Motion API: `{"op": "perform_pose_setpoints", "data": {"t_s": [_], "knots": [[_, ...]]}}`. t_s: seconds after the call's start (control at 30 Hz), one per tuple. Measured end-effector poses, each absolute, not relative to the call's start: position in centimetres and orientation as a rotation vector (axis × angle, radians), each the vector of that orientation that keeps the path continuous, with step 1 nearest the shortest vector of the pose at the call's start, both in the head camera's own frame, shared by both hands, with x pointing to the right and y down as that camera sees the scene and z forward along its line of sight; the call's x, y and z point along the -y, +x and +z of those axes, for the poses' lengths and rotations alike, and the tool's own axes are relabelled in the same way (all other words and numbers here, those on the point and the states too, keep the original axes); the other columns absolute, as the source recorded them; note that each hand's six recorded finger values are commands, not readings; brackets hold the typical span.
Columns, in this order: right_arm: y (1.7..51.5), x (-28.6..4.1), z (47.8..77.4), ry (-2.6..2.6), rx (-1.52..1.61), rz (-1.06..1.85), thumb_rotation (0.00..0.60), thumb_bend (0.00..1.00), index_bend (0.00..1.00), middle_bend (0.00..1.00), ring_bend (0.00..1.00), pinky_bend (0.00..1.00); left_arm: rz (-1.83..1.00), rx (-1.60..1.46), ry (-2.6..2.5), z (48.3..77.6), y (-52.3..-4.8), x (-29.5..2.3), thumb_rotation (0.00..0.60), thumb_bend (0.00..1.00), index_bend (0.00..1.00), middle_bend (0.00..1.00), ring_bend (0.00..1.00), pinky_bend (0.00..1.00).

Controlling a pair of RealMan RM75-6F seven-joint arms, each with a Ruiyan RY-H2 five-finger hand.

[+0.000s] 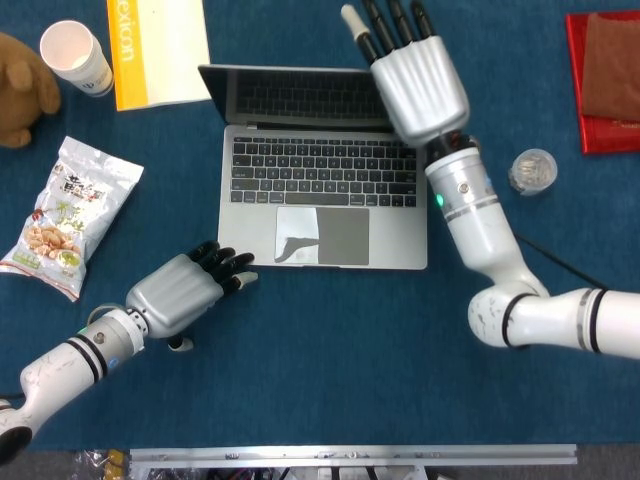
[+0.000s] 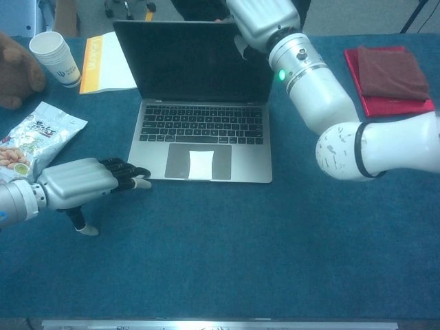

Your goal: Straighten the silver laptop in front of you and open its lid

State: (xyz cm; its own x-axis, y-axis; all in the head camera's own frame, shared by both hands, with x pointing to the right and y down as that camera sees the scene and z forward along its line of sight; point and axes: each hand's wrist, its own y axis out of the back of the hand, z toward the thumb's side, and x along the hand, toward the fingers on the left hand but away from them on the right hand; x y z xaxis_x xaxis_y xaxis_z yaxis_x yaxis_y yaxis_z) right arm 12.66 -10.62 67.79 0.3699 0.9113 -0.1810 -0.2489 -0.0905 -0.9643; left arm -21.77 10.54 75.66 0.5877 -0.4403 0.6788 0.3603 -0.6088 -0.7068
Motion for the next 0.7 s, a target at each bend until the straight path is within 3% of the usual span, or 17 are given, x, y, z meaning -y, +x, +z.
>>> {"op": "perform_pose_setpoints", "data": {"t_s": [0.47,0.7], "knots": [[15.1,14.0,67.8,-1.234,0.753,1.196,0.6,0.43,0.0,0.03,0.01,0.15,-1.125,-0.056,-1.918,75.7,-21.7,-10.5,0.578,0.11,0.0,0.0,0.0,0.04],[14.7,13.5,66.9,-1.286,0.771,1.152,0.6,0.42,0.0,0.03,0.01,0.15,-1.118,-0.07,-1.902,75.1,-21.7,-10.2,0.578,0.11,0.0,0.0,0.0,0.04]]}}
